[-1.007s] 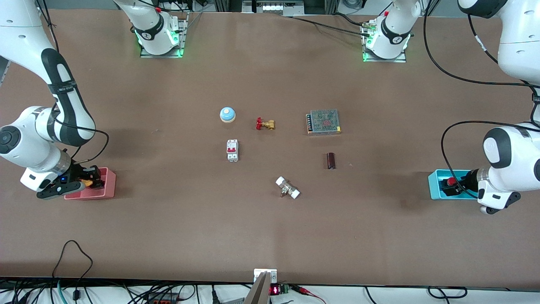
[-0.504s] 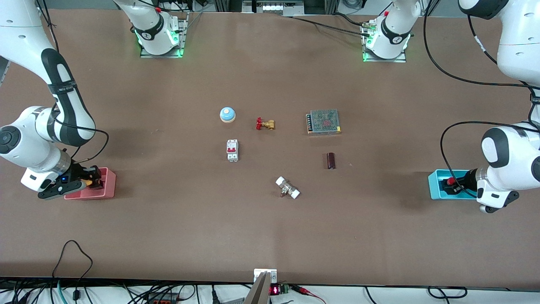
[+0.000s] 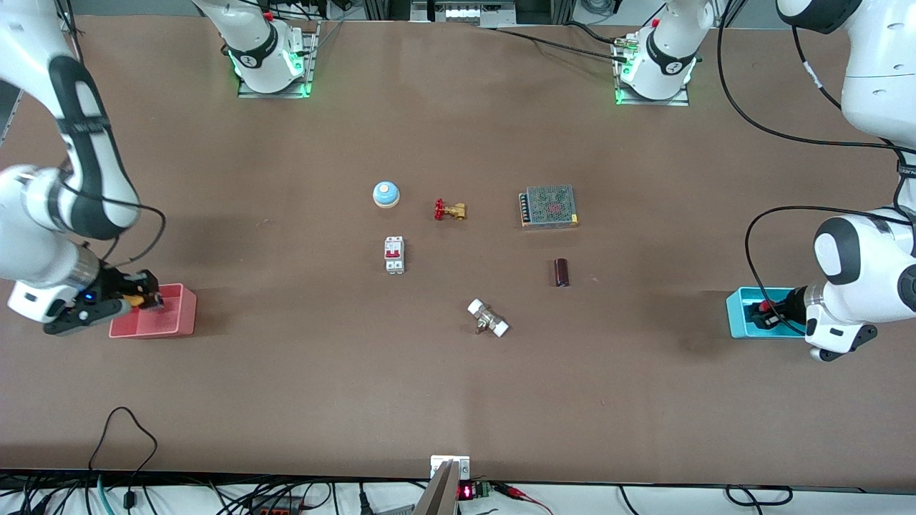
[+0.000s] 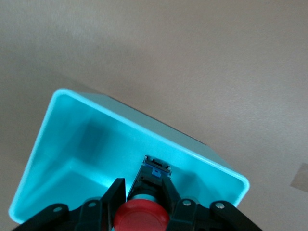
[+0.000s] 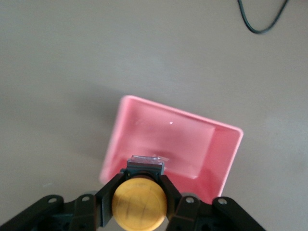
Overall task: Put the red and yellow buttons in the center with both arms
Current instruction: 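Lift the yellow button with the right gripper while the left gripper carries the red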
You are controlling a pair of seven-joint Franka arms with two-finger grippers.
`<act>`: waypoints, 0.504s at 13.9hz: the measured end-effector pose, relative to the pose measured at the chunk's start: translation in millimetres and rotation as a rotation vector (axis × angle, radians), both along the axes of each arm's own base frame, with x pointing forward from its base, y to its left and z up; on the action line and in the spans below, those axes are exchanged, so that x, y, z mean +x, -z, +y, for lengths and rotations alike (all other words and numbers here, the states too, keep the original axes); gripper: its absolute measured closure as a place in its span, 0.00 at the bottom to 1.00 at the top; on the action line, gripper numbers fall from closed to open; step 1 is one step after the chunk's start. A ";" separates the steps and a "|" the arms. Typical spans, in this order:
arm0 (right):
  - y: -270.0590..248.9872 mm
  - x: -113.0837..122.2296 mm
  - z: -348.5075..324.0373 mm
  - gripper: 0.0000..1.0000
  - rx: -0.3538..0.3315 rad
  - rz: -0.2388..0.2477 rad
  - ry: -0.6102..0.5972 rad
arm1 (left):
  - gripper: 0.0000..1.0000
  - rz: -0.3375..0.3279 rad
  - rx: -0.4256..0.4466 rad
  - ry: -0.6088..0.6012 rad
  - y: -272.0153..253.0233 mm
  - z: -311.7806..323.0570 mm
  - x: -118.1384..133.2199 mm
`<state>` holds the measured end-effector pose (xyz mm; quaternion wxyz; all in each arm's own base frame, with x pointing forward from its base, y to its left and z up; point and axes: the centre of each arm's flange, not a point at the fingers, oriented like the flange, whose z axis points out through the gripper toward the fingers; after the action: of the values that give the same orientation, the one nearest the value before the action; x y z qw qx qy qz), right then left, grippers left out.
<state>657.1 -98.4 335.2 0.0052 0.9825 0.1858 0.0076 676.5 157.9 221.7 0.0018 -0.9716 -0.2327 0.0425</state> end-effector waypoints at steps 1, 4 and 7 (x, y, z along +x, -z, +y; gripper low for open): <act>-25.7 -4.9 22.1 0.63 0.017 0.022 0.020 | 0.61 0.001 0.001 0.009 -8.6 0.9 1.2; -64.5 -18.8 115.5 0.63 0.020 0.059 0.113 | 0.61 0.036 0.006 0.047 -58.3 2.0 3.3; -53.3 -34.3 209.5 0.63 0.015 0.082 0.196 | 0.61 0.074 0.032 0.113 -120.4 -17.8 -0.5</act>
<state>622.8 111.1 388.6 -0.0091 0.9955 0.0889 -0.0318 676.0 140.1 342.0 0.0285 -0.9808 -0.1779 0.0746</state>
